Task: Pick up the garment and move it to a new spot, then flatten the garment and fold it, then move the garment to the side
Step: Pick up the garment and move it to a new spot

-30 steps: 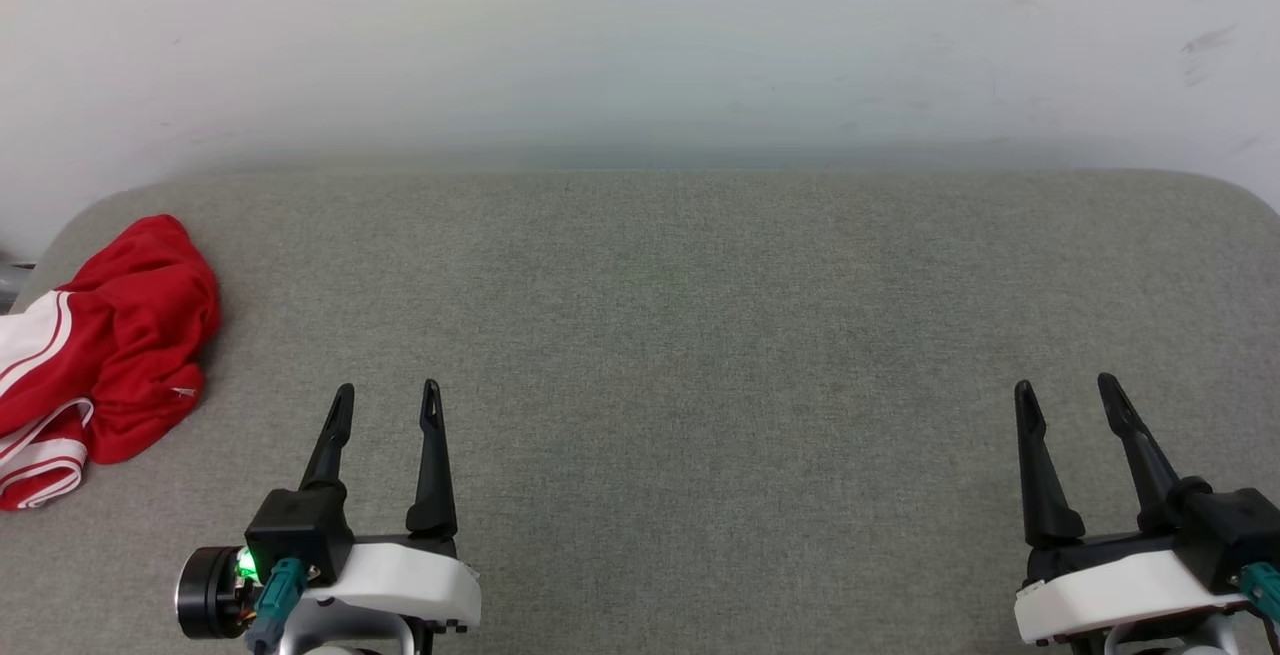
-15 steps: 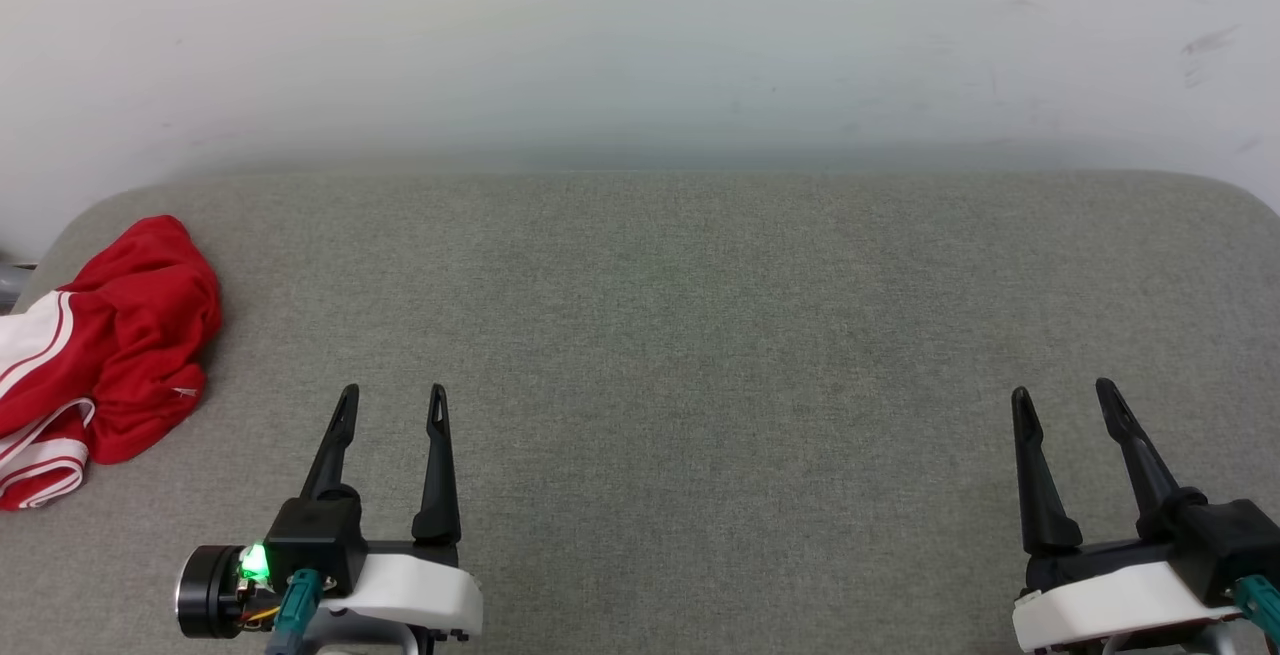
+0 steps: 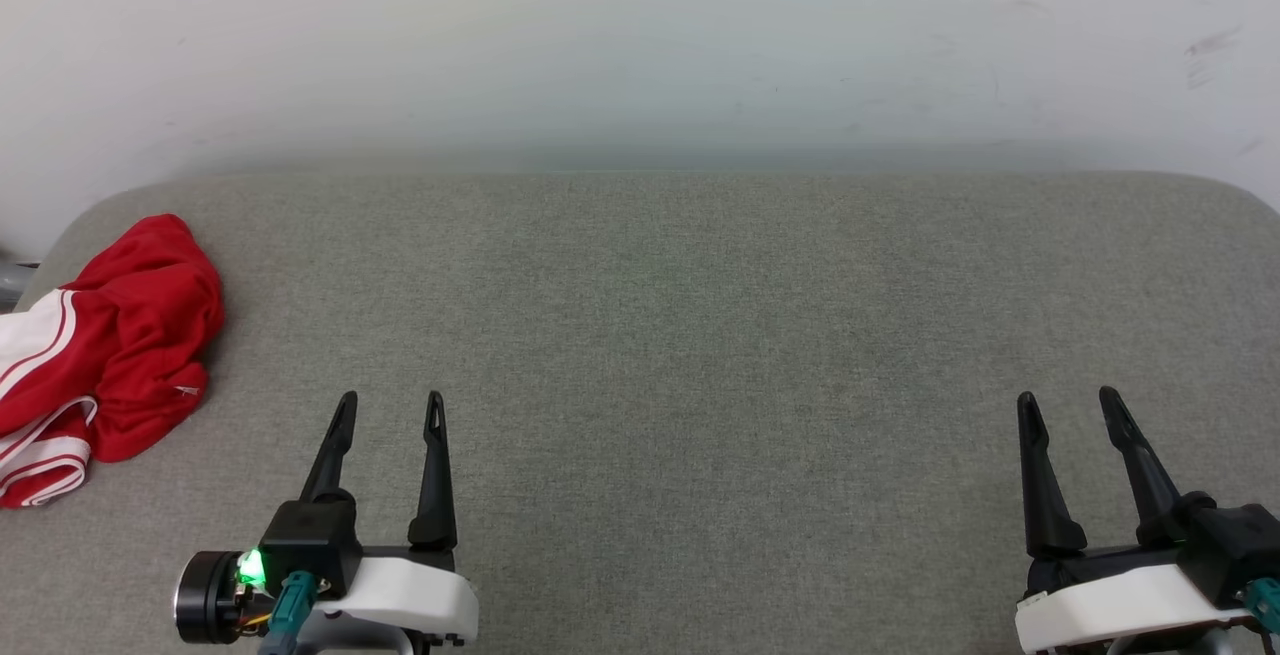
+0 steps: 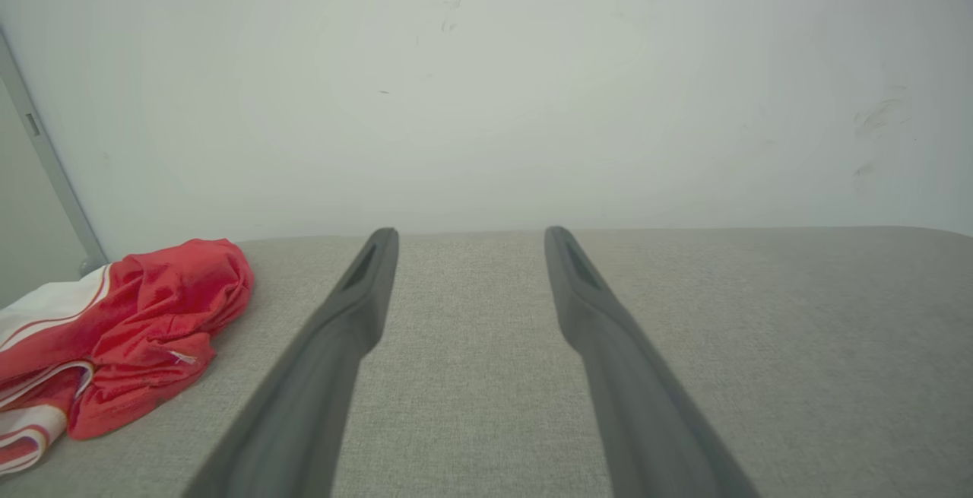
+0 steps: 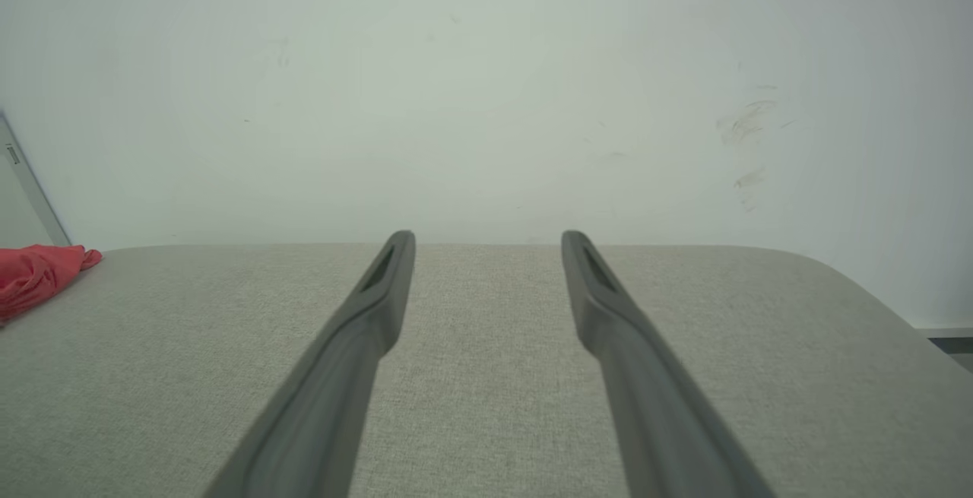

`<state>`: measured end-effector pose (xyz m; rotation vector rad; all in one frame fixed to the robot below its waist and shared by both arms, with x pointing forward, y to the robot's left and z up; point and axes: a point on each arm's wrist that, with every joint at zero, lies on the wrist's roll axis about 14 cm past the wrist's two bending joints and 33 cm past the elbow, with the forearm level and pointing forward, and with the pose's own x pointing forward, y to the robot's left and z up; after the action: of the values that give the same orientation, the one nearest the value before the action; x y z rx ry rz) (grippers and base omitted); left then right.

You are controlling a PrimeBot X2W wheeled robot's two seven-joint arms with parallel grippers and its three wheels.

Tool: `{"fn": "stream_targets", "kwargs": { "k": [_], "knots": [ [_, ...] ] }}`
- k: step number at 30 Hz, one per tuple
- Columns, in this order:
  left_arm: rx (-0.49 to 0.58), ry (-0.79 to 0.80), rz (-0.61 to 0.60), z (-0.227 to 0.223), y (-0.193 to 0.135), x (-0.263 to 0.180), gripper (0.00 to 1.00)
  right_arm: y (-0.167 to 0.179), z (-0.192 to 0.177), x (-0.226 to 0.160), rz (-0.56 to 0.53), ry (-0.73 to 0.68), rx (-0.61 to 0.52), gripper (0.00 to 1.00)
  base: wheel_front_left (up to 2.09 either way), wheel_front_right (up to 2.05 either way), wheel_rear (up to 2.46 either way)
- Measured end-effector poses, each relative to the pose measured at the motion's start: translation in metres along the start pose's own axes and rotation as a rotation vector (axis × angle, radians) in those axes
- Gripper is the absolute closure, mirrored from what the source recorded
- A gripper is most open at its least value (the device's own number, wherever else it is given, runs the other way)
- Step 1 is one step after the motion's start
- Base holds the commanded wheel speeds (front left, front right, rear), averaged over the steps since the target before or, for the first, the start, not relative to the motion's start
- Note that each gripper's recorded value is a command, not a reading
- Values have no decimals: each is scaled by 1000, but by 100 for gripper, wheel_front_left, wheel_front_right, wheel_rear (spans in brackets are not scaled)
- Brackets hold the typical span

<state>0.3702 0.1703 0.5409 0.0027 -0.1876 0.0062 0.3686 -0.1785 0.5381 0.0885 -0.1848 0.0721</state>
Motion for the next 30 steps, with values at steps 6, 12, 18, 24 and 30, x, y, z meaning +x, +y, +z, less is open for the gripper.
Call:
{"fn": "stream_targets", "kwargs": {
  "k": [6,12,18,24,30],
  "knots": [
    [-6,10,2,-3,1,-1,0,0,-2,0,-2,4,9,0,0,0,0],
    [-7,14,7,-5,3,-1,0,1,-4,0,1,11,11,0,0,0,0],
    [-9,20,9,-6,4,-2,0,2,-6,1,6,16,13,0,0,0,0],
    [-11,28,22,-8,8,-4,0,8,-9,5,23,23,17,0,0,0,0],
    [-7,24,69,-7,23,-8,0,21,-13,13,64,29,26,0,0,0,0]
  ]
}}
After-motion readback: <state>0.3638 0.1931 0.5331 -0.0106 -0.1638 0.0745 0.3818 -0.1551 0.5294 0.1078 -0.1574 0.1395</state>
